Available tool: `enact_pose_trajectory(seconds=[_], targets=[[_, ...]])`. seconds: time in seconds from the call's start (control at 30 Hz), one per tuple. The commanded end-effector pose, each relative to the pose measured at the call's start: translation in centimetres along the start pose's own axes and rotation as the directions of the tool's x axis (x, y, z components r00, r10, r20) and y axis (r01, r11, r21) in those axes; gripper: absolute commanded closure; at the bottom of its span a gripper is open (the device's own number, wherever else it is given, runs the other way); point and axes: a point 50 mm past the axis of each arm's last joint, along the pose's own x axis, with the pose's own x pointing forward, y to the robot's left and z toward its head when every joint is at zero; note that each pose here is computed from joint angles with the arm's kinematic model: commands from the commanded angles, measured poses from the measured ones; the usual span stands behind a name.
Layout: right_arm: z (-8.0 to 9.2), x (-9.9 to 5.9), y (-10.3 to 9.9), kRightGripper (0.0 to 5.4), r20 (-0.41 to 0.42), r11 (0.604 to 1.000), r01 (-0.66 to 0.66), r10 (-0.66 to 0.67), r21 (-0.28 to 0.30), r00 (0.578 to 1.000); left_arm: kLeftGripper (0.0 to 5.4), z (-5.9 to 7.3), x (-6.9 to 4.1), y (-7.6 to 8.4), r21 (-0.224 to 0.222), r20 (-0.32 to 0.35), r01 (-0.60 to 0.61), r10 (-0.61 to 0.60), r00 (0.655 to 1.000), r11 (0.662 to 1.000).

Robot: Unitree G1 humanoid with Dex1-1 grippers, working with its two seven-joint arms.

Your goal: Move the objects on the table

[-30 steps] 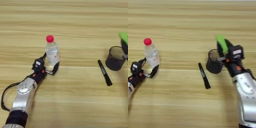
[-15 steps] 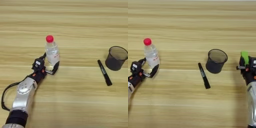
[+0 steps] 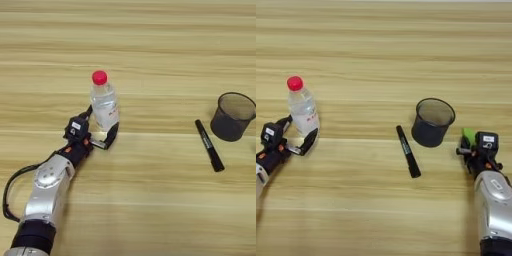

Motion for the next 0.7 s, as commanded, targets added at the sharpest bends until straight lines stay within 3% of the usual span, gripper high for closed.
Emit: enact_pose_trajectory(seconds=[0.03,0.33,0.47,0.57,0.7], targets=[[1.0,0.1,0.3,3.27,0.062,0.999,-0.009,0.011,-0.035,0.998,0.00,0.0,0.1,0.0,0.013,-0.005,0.004,-0.004,1.000,1.000],[3.6,-0.5,-0.4,1.80,0.202,0.997,0.072,-0.065,-0.029,0.977,0.00,0.0,0.1,0.1,0.014,-0.007,0.002,-0.002,1.000,1.000],[4.4,-0.7,-2.0,1.13,0.268,0.977,0.213,-0.198,-0.027,0.943,0.00,0.0,0.2,0.1,0.013,-0.003,-0.005,0.005,1.000,1.000],[5.7,-1.1,-1.8,0.51,0.352,0.973,0.229,-0.208,-0.018,0.913,0.00,0.1,0.2,0.1,0.014,0.000,-0.008,0.008,1.000,1.000],[5.4,-0.9,-2.1,0.01,0.352,0.965,0.261,-0.240,-0.015,0.905,0.00,0.4,0.4,-0.2,0.018,0.013,-0.012,0.012,1.000,1.000]])
